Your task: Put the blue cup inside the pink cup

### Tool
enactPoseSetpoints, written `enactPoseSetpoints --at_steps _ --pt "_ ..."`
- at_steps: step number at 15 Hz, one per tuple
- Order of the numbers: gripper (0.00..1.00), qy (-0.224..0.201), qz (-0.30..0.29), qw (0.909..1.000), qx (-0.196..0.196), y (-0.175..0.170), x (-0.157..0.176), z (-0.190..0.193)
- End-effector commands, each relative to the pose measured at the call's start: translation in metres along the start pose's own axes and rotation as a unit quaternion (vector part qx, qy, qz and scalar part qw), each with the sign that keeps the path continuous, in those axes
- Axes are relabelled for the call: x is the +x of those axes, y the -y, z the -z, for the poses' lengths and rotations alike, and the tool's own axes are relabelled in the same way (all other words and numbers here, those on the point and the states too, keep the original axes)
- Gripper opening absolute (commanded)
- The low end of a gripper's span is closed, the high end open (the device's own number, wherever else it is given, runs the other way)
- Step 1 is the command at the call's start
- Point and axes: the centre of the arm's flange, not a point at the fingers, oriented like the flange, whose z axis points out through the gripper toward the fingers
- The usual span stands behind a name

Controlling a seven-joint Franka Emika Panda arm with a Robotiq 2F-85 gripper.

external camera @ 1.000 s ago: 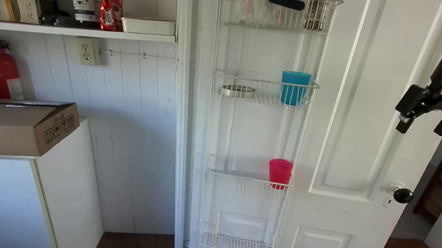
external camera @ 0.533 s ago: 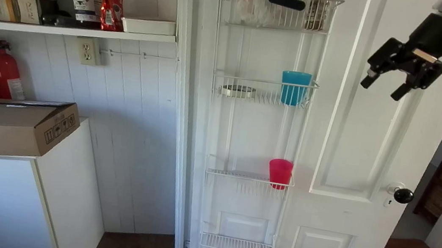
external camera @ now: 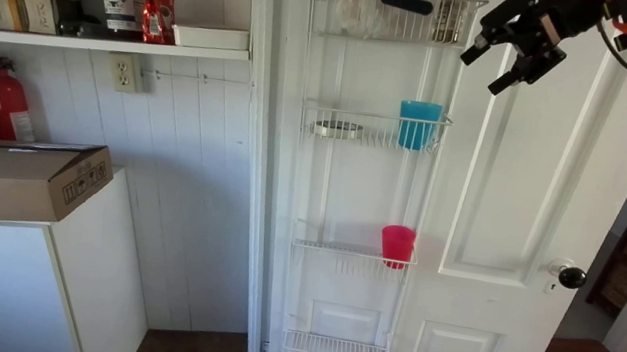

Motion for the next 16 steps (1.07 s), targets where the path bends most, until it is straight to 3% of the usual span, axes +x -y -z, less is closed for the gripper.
enactPoseSetpoints --at_steps 1,6,10,16 --pt "1.0 0.001 0.001 1.0 0.001 -0.001 0.001 -0.002" --pt "1.0 -0.002 -0.007 0.9997 -0.022 -0.007 0.003 -0.017" --pt "1.0 -0.007 0.007 0.9998 -0.016 -0.005 0.003 -0.034" --pt "1.0 -0.063 0.02 0.996 -0.06 -0.003 0.009 -0.053"
